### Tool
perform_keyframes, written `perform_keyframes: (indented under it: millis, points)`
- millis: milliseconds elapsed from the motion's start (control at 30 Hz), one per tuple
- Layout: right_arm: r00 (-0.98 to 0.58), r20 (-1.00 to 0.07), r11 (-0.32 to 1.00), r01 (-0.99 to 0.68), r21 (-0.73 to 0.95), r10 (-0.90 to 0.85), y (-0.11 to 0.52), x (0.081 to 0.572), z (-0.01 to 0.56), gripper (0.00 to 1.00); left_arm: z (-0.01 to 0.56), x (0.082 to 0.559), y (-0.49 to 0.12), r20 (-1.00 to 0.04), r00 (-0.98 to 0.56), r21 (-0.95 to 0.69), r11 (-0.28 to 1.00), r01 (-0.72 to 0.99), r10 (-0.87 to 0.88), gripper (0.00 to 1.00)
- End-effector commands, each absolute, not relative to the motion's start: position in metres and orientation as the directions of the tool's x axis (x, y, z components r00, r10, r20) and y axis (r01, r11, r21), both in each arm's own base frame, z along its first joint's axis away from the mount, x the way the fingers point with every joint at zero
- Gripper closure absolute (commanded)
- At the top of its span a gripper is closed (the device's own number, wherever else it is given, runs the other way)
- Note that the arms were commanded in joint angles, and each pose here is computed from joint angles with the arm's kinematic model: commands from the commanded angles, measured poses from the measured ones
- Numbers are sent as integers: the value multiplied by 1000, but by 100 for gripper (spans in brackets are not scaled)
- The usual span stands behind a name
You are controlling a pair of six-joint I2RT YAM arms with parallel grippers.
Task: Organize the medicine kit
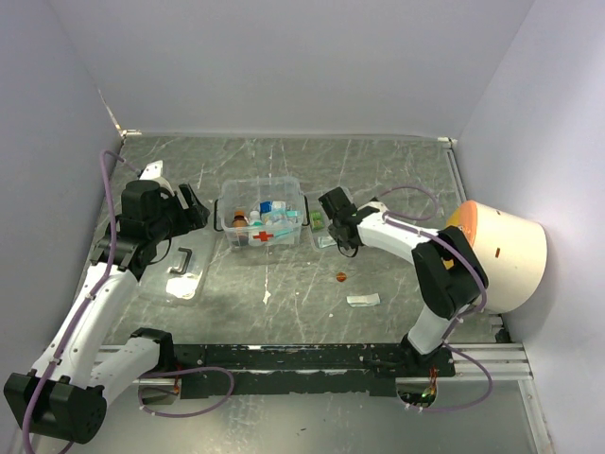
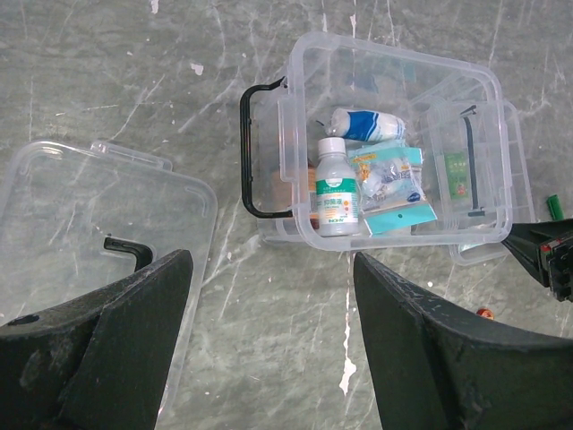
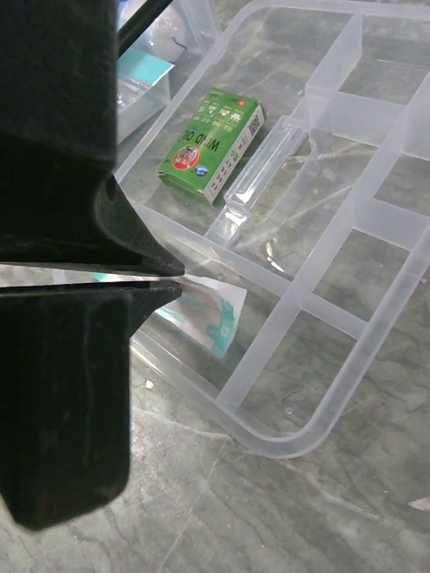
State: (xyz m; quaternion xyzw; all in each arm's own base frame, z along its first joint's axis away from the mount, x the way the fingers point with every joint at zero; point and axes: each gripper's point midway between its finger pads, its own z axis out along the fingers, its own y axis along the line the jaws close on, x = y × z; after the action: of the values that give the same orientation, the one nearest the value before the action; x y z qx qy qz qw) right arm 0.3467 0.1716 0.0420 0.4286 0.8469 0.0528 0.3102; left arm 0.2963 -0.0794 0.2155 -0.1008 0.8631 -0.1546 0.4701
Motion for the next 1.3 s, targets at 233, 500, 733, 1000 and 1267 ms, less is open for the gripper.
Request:
perform_keyframes:
  millis: [233,500,733,1000,1267]
  points:
    - [-424,-523,652,644,400,739,164,348,87,66,224,298,-79,-806,-513,-338,941,-10,-295,17]
    - [-479,-567,700,661,269,670,116,285,93,67,227,298,-80,-811,-507,-341,940,1,-294,17]
    - [-529,-512,687,703,181,676,89,228,71,68,227,298,-80,-812,-504,-341,940,0,-295,17]
    - [-597,-392,685,717,132,700,101,188,41,76,226,298,-79,-812,-504,-338,941,-5,-294,17]
    - [-570,-351,640,759,121,743,110,167,28,74,226,298,-79,-811,-507,-337,941,-6,-294,17]
